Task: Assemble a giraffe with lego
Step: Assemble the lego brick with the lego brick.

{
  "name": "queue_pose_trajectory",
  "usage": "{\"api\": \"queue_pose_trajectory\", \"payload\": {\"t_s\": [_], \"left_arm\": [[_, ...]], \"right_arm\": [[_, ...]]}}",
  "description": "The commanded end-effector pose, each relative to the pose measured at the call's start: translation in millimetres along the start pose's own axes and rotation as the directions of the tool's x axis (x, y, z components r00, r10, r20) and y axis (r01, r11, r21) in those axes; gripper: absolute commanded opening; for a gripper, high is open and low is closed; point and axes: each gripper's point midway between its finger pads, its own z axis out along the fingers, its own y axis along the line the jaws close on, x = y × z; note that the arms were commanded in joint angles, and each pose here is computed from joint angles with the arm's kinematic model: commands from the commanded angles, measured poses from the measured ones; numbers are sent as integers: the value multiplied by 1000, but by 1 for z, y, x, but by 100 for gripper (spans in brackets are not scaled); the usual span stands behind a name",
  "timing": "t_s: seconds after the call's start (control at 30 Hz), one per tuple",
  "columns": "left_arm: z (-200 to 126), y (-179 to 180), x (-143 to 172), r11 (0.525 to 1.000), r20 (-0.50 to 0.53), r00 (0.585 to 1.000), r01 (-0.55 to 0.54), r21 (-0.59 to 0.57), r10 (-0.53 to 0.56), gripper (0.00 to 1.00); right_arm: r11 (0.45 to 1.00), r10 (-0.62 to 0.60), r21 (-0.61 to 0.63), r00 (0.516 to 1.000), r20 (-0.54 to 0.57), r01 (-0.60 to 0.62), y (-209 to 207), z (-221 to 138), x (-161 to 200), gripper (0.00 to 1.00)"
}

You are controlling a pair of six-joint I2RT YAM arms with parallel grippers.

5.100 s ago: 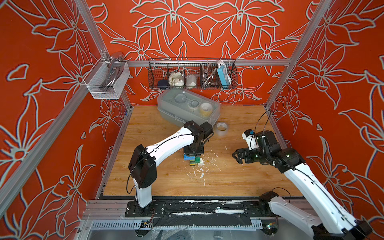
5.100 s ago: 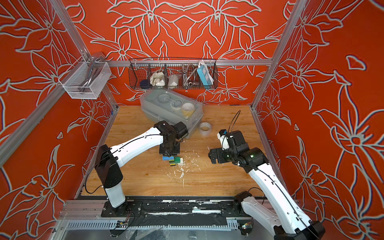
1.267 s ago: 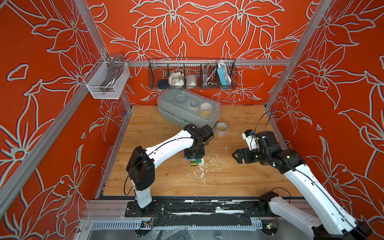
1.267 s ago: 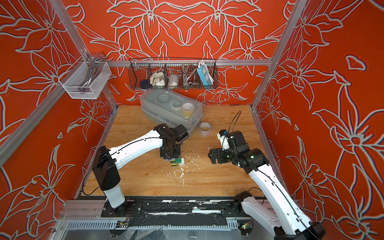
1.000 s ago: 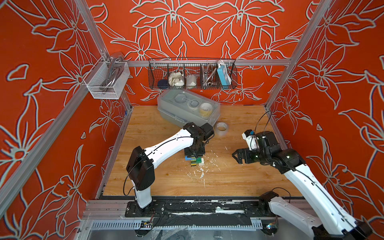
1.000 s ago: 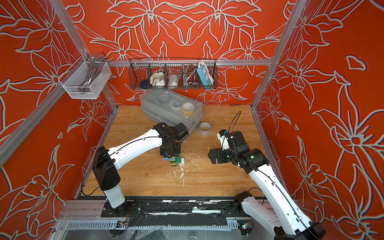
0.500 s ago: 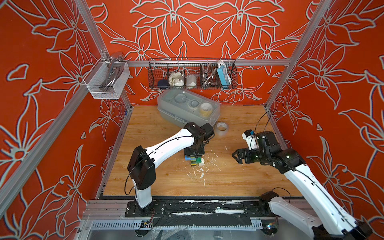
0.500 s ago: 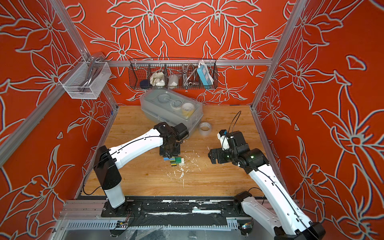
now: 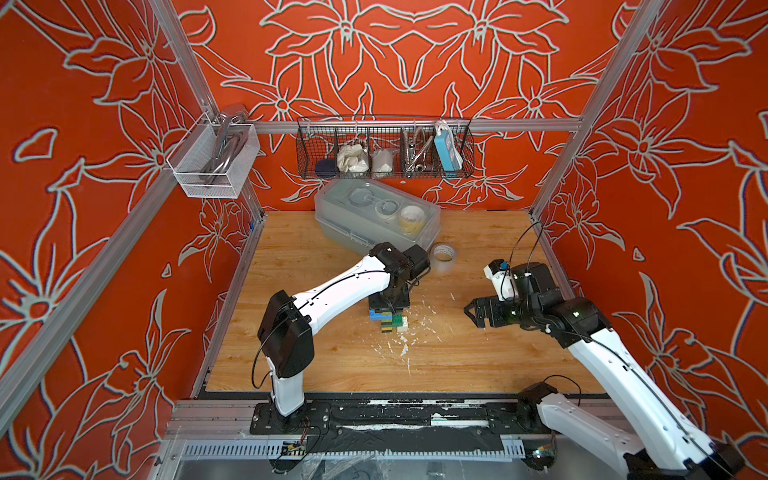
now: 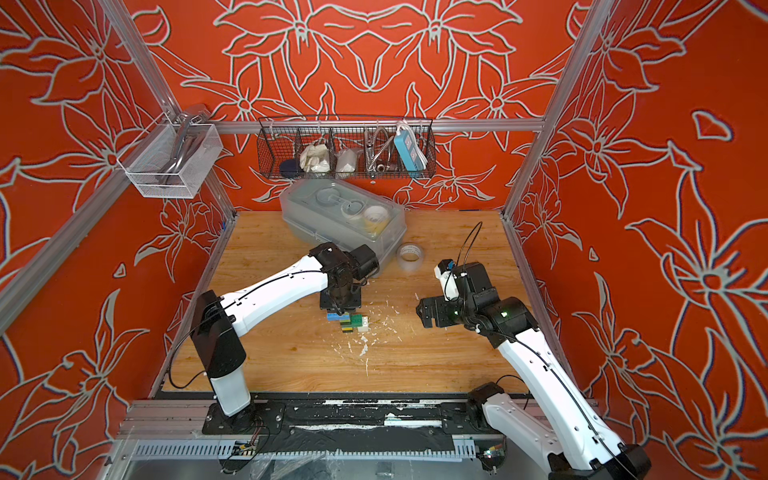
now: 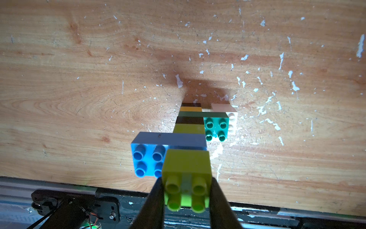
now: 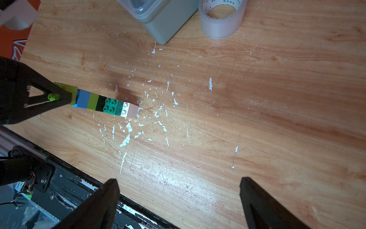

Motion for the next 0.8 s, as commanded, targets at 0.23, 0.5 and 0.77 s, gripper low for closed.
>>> {"api": "queue_pose_trajectory", "payload": {"t_s": [0.23, 0.5, 0.77], "left_arm": [[9, 1, 8, 999, -49, 999, -21, -33, 19, 23], [13, -3, 8, 999, -63, 998, -31, -30, 29, 21], [19, -2, 11, 999, -115, 992, -45, -21, 43, 18]], "right_arm": [[1000, -3, 8, 1000, 5, 3, -2, -2, 2, 100], [1000, -7, 9, 1000, 5, 7, -3, -3, 3, 100], [1000, -6, 4, 1000, 7, 6, -2, -5, 5, 100]]}}
